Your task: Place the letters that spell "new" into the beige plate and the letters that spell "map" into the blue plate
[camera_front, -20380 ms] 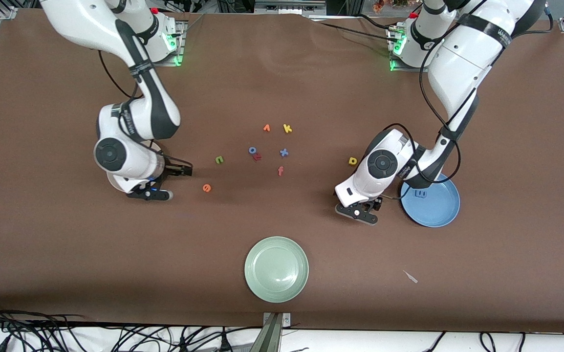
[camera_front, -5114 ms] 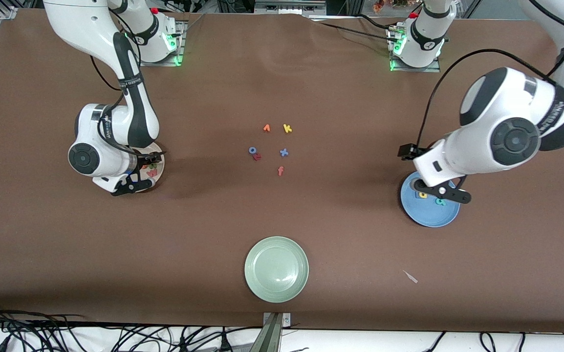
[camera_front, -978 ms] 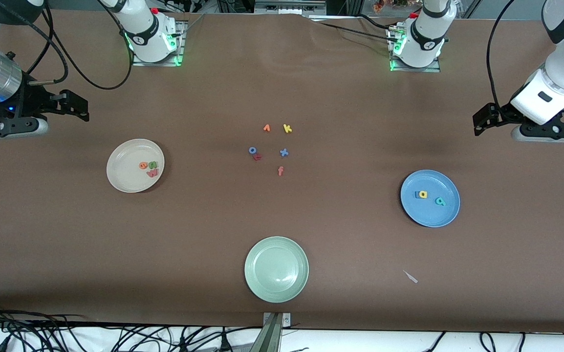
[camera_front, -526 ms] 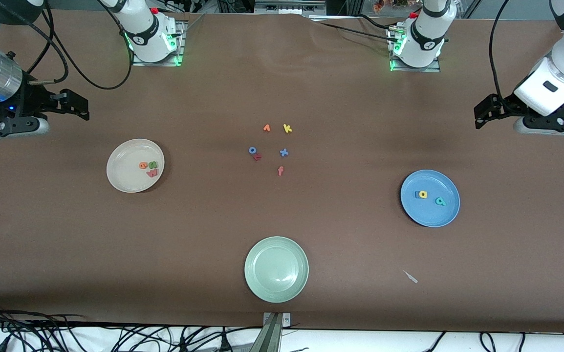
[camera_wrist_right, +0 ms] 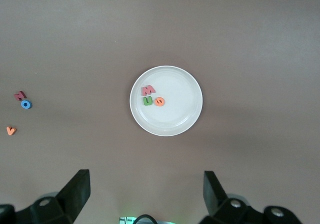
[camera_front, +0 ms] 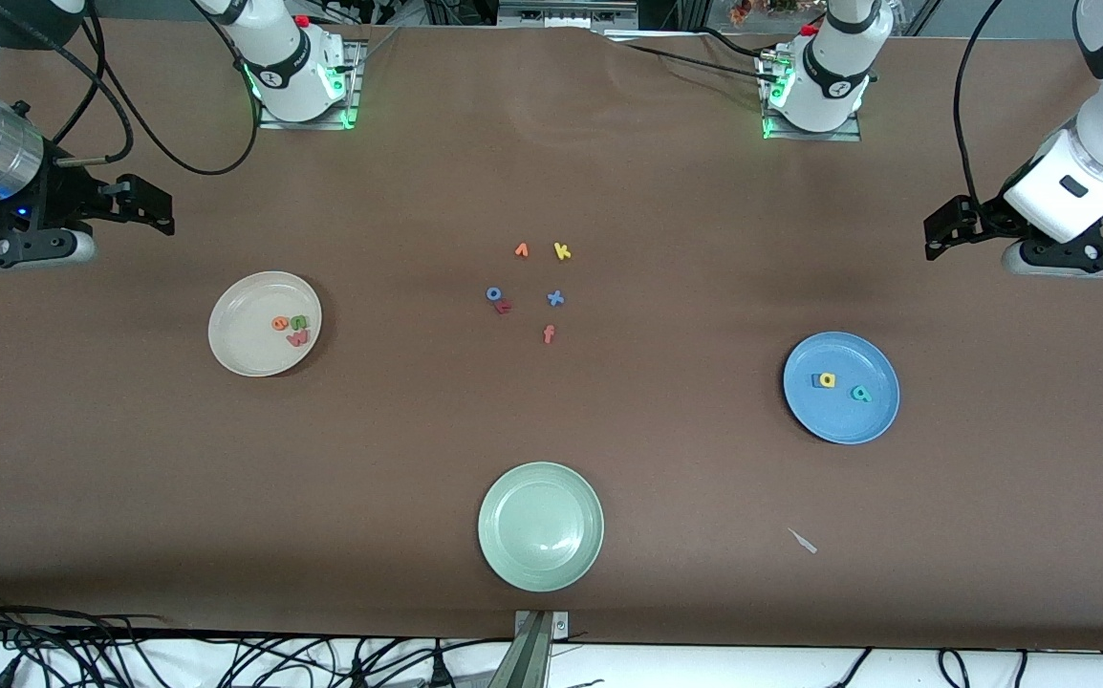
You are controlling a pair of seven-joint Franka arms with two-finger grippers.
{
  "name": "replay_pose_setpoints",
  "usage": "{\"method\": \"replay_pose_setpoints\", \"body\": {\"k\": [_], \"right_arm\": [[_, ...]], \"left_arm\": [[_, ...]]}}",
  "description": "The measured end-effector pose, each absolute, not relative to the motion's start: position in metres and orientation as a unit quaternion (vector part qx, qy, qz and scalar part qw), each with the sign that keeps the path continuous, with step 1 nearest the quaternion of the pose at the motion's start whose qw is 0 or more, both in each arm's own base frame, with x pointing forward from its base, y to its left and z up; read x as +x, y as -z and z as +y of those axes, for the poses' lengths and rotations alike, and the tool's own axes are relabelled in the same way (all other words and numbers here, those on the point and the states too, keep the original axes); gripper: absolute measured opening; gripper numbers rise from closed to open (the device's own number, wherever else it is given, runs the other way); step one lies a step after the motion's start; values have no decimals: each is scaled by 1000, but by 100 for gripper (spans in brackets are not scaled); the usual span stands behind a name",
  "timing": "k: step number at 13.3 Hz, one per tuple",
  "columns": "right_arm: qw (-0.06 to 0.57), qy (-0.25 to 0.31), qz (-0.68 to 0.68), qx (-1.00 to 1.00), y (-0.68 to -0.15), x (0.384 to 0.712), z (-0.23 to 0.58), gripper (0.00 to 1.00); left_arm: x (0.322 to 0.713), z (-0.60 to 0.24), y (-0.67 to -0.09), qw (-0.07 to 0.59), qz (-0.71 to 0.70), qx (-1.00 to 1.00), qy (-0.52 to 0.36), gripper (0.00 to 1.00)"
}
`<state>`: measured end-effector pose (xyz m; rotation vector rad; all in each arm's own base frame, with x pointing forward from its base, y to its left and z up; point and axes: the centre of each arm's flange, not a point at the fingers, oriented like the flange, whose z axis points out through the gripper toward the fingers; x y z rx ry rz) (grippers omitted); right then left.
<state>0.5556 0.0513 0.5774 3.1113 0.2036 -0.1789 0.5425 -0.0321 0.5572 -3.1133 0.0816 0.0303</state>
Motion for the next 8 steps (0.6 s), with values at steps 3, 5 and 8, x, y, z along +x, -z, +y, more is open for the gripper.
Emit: {"method": "replay_pose_setpoints", "body": {"k": [3, 5, 8], "right_arm": [[9, 57, 64, 996, -577, 556, 50, 100], [9, 57, 64, 996, -577, 556, 50, 100], [9, 57, 64, 996, -577, 556, 50, 100]], "left_arm": [[544, -36, -553, 14, 29, -999, -13, 100], [550, -36, -549, 14, 29, -999, -15, 100], [560, -37, -548, 14, 29, -999, -14, 100]]}}
